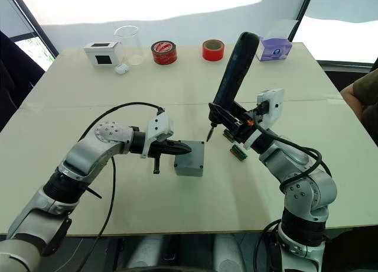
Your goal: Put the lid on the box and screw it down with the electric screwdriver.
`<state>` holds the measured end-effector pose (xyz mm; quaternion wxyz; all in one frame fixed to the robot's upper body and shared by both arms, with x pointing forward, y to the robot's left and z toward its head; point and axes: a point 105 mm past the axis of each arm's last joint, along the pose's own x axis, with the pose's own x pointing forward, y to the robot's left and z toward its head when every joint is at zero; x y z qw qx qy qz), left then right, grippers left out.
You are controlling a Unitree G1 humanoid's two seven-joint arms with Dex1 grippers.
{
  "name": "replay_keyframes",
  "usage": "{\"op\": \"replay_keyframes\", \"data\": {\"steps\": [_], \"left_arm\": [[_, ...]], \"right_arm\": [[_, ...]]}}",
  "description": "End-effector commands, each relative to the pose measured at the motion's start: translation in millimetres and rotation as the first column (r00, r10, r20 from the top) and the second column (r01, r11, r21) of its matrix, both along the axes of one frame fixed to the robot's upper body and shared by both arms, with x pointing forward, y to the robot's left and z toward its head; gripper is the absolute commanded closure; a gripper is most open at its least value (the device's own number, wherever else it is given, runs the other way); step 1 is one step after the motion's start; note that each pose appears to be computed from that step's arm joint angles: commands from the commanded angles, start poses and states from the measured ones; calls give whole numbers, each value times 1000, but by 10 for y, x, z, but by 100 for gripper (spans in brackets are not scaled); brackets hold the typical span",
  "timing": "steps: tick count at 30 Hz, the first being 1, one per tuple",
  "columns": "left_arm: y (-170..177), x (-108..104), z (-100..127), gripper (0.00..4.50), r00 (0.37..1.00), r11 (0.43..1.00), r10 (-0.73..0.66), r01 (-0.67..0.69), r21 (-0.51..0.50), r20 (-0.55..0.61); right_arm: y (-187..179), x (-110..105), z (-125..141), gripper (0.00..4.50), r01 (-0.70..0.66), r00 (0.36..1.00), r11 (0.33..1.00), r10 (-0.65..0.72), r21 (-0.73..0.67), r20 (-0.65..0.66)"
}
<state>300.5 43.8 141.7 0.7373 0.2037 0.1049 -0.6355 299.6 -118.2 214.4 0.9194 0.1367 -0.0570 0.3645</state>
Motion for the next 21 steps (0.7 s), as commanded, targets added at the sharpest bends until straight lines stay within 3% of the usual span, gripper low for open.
{"op": "replay_keyframes", "data": {"steps": [1, 9, 21], "left_arm": [[11, 32, 21, 450, 999, 1000, -5, 4, 23, 47], [23, 100, -56, 450, 998, 999, 40, -41, 22, 51], [13, 80, -66, 450, 998, 999, 33, -35, 28, 58]], "right_arm": [[69, -83, 180, 272, -12, 993, 1000, 14, -19, 116], [74, 43, 35, 272, 57, 990, 995, -45, -83, 134], [206, -46, -236, 272, -20, 991, 972, 51, -235, 127]]}}
